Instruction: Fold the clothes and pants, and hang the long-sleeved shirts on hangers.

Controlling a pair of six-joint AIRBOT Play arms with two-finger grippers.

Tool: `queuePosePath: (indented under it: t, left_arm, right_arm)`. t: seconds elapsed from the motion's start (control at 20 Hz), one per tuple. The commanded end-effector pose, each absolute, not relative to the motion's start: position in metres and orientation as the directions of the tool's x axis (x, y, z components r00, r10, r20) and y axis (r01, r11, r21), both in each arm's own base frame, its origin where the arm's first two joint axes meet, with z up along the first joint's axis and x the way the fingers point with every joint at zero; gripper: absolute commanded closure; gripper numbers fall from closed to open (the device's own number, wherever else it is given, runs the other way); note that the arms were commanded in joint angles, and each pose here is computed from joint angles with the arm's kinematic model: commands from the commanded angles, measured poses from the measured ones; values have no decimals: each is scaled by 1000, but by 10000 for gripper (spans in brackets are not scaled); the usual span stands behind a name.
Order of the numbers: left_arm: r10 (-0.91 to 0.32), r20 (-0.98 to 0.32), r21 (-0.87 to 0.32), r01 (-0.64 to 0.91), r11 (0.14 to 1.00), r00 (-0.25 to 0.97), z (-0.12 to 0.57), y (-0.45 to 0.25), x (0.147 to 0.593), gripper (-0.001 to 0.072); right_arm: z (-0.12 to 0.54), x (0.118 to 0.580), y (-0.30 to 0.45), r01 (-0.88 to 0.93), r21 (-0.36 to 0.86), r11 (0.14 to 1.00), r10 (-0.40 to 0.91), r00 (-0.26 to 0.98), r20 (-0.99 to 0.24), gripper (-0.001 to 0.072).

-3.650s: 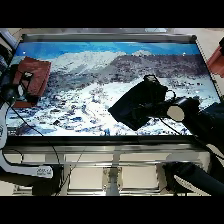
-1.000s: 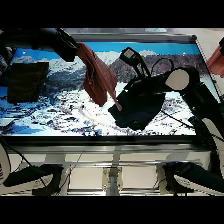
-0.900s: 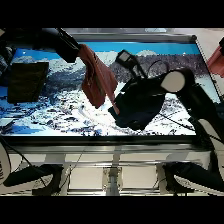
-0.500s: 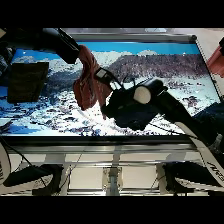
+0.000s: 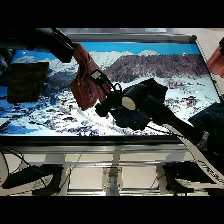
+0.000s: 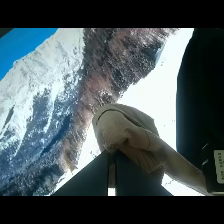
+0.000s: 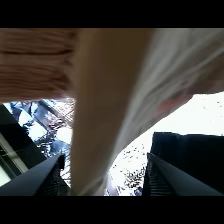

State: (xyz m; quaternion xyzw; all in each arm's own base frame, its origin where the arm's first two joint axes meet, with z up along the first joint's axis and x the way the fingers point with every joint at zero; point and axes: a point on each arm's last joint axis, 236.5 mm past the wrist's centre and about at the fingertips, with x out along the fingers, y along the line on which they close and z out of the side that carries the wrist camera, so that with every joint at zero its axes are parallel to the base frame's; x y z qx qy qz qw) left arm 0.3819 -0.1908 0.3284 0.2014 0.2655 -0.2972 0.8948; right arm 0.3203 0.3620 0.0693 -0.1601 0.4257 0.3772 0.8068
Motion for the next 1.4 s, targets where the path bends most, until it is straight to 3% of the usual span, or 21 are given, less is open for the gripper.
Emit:
queuePosePath:
  t: [0.0,0.15,0.2,0.25,0.45,0.65,0.9,1.1,1.35]
  left_arm:
    - [-420,-583,214,630,746,695,335,-187,378,685]
    - [-415,-580,221,625,749,702,338,-184,375,684]
    - [-415,-579,221,625,748,702,339,-183,373,685]
    - [-415,-577,223,624,749,704,341,-182,371,685]
    - [-306,-573,305,545,781,760,350,-150,368,684]
    - [-189,-551,366,439,821,813,362,-103,356,685]
    - [-122,-532,384,367,847,838,375,-66,337,685]
    - [-113,-583,424,420,802,804,365,-60,316,685]
    - [-83,-715,397,500,770,694,313,-51,284,684]
  right_arm:
    - [62,328,357,-707,50,705,436,378,-817,176]
    - [46,328,361,-688,75,722,425,355,-833,349]
    - [40,327,365,-685,96,722,431,338,-837,601]
    - [35,324,368,-682,116,722,438,321,-840,701]
    - [58,331,352,-678,74,732,416,359,-836,702]
    - [165,350,311,-665,18,747,462,498,-734,703]
    - [276,317,269,-704,-70,706,514,578,-634,704]
    - [297,293,267,-743,-46,667,551,534,-641,705]
    - [276,260,267,-801,18,599,553,396,-733,704]
